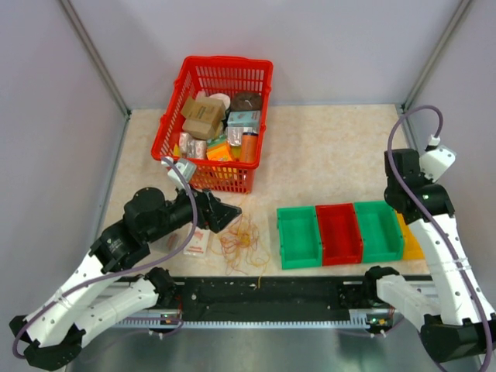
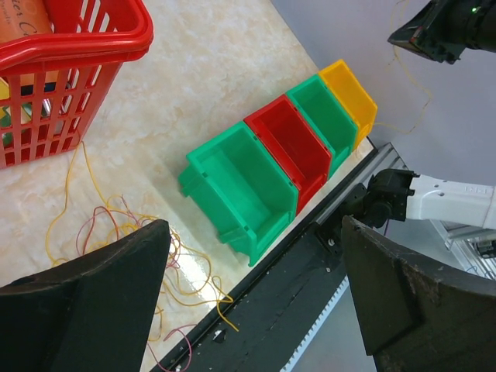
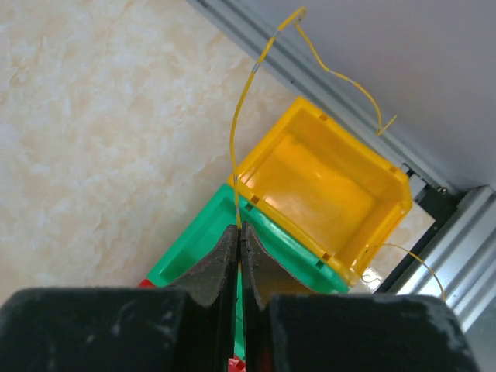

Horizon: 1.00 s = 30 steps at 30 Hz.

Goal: Untangle the cables

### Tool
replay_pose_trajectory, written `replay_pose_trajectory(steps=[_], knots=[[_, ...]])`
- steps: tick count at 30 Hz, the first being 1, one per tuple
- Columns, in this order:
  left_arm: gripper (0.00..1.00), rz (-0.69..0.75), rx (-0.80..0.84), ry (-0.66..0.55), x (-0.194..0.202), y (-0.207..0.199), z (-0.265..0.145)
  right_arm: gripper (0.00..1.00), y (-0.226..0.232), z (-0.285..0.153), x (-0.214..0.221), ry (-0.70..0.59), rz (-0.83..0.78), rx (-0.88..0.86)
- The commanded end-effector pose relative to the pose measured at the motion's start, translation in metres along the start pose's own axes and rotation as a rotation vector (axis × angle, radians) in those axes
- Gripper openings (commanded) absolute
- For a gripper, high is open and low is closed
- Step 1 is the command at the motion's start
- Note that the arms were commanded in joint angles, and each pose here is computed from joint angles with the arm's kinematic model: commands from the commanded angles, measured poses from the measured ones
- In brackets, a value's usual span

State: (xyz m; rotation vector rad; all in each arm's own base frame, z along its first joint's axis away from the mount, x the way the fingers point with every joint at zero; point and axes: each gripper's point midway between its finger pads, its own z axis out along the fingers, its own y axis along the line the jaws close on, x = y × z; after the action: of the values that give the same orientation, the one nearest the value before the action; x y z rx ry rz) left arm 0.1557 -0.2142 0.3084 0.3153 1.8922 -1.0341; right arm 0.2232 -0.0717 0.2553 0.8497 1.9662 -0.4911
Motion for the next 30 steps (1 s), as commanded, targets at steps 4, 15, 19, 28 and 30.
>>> replay_pose_trajectory(steps=[4, 15, 19, 28, 30], knots=[[0.95, 0.000, 0.036, -0.025, -0.011, -0.011, -0.003, 0.00, 0.033, 0.009, 0.027, 0.083, 0.244, -0.101], [0.95, -0.009, 0.039, -0.010, -0.013, -0.014, -0.002, 0.00, 0.053, 0.010, -0.040, -0.070, 0.186, -0.193], [0.95, -0.013, 0.039, 0.013, -0.012, -0.016, 0.000, 0.00, 0.053, -0.008, -0.078, -0.159, 0.134, -0.238], [0.95, -0.050, 0.035, 0.031, -0.013, -0.018, 0.008, 0.00, 0.056, -0.030, -0.118, -0.298, 0.133, -0.323], [0.95, -0.053, 0.049, 0.035, -0.014, -0.021, 0.009, 0.00, 0.053, -0.029, -0.113, -0.296, 0.150, -0.324]])
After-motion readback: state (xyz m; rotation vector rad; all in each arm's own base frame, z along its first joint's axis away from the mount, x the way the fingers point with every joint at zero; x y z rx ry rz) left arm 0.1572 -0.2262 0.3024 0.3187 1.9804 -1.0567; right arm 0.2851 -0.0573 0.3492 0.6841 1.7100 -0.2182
